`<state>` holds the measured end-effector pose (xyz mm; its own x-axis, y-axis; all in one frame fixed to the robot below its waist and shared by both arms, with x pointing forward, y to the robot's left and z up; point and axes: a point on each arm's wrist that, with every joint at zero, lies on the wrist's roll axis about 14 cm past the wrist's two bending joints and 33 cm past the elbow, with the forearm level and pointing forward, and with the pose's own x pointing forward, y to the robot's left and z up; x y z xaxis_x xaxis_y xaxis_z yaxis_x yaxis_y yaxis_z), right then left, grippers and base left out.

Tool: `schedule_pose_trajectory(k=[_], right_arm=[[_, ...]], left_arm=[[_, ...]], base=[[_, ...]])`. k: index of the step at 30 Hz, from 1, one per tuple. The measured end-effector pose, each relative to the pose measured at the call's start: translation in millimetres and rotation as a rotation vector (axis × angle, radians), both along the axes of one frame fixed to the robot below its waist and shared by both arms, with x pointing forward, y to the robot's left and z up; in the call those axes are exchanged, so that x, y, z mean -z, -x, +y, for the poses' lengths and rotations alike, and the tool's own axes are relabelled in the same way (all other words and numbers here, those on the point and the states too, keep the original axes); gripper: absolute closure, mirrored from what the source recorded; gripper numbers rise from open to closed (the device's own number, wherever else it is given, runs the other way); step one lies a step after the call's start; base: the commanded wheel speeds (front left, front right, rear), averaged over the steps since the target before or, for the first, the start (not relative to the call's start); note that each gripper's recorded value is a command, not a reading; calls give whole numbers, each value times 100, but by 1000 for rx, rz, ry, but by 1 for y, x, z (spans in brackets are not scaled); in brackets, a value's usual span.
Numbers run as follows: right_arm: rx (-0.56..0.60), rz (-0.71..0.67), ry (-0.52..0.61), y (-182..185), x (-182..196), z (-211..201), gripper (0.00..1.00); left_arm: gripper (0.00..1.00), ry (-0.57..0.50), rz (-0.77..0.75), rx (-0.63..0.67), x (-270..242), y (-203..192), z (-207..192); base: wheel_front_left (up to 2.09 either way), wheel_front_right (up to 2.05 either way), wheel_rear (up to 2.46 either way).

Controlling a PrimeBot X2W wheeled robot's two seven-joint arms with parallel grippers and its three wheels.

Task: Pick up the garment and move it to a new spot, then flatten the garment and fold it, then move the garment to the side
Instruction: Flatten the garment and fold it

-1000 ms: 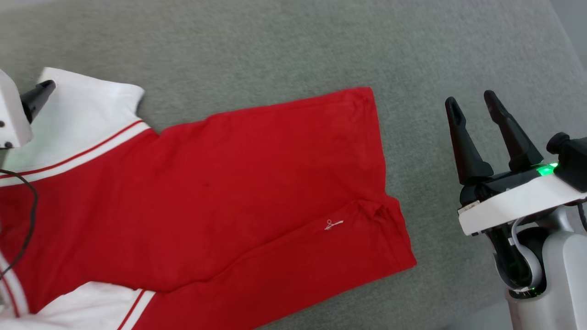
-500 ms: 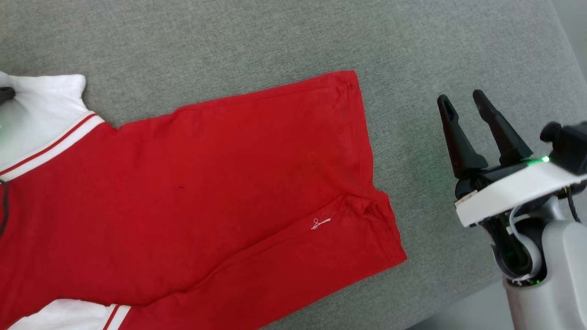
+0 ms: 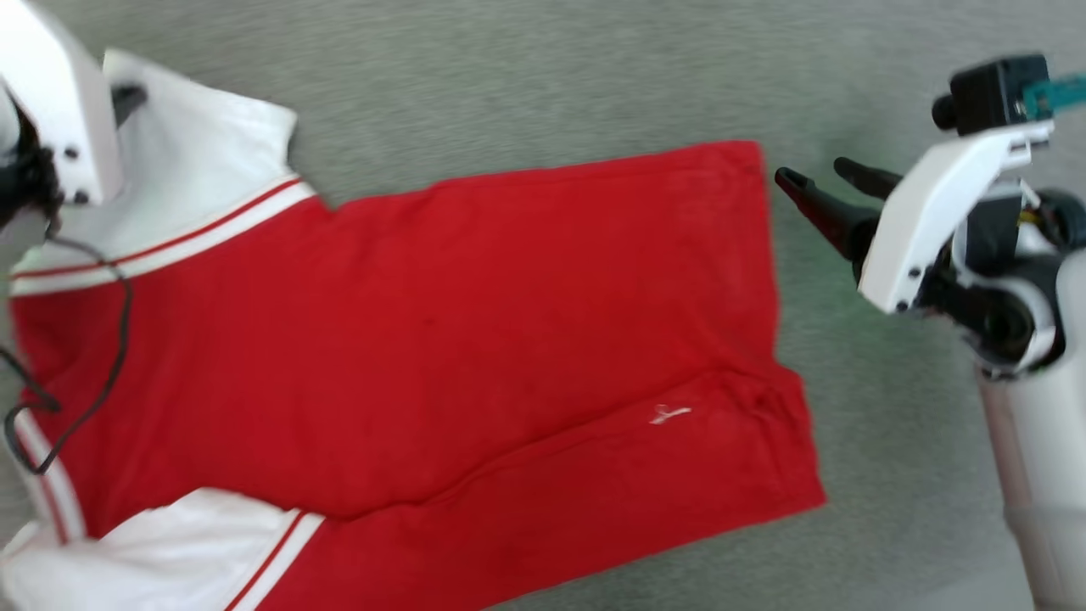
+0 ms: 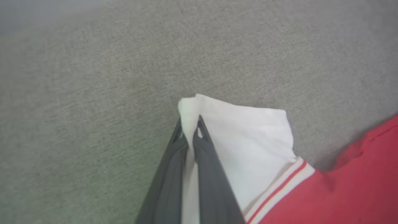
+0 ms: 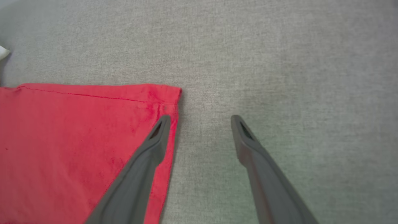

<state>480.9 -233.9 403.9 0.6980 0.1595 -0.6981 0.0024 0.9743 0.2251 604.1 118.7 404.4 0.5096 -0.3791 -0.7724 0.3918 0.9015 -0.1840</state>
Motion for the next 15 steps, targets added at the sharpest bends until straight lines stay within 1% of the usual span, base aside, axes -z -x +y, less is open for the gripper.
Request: schedule_pose_trajectory(k=[5,11,12,13,14,15], right_arm=[[-85,118,12,-21,16,25,0],[-101,275,34,-27,41,31,0],[-104,296,36,-28,44,32,22],[-104,308,35,-28,45,33,64],[-103,317,37,-29,46,33,100],[-102,323,44,-30,46,32,100]], left_arm=[[100,5,-57,-2,-13,1,10],[100,6,-94,4,-18,4,16],[100,4,-98,6,-17,4,16],[100,-1,-100,5,-17,4,19],[100,-2,-103,3,-16,5,19],[100,-1,-105,3,-16,5,20]], base=[[0,0,0],[0,0,0],[0,0,0],[0,0,0],[0,0,0],[0,0,0]])
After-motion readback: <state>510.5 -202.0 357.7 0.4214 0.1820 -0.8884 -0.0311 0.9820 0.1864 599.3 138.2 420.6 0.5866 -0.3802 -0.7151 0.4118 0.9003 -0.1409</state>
